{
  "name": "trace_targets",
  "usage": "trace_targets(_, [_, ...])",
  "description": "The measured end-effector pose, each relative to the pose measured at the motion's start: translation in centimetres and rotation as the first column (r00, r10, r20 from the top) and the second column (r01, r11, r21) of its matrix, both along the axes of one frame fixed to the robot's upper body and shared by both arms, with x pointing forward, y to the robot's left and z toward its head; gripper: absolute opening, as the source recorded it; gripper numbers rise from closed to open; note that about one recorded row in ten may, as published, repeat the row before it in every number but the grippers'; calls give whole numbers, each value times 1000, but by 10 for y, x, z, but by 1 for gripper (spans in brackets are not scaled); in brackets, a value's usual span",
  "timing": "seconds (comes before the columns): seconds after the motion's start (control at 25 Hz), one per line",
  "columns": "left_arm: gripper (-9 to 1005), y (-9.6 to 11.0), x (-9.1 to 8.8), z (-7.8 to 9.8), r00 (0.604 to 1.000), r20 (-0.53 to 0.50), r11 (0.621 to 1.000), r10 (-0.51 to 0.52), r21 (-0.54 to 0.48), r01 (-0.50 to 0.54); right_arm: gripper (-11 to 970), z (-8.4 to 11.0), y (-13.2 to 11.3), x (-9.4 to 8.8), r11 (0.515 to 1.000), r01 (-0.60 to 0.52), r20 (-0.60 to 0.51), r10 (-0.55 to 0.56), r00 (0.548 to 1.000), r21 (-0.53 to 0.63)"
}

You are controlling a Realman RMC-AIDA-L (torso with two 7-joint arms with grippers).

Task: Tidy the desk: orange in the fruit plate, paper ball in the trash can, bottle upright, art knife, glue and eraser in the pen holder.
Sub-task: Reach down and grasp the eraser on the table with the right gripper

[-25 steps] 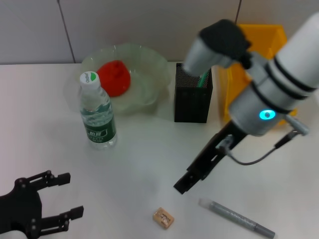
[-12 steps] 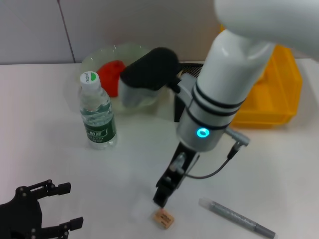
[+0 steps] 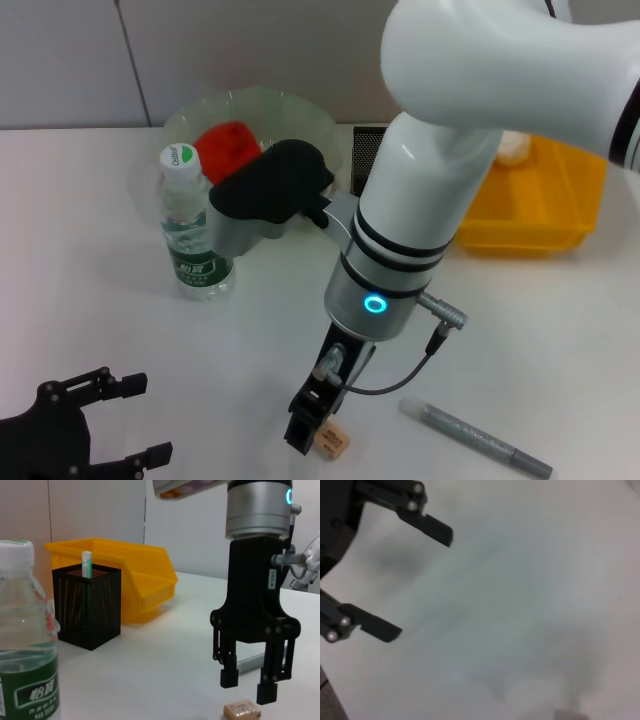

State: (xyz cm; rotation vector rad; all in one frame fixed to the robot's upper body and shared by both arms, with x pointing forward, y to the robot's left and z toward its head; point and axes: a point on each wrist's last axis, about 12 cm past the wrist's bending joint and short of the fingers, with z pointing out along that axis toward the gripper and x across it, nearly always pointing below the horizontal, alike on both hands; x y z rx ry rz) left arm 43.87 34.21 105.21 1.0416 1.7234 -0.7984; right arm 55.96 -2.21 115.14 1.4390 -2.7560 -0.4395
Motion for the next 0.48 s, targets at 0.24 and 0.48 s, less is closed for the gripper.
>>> trace_targets(0.24, [799,-1,-1,-2,1000,-9,1000,3,-8,-3,563,-9,-5,4,999,28,5,-27,1000,-16])
trace_targets(0.48, [799,-2,-2,-4,1000,-14,1000,12,-12,-12,558,-14,-6,3,999,40,2,-40,999,-9])
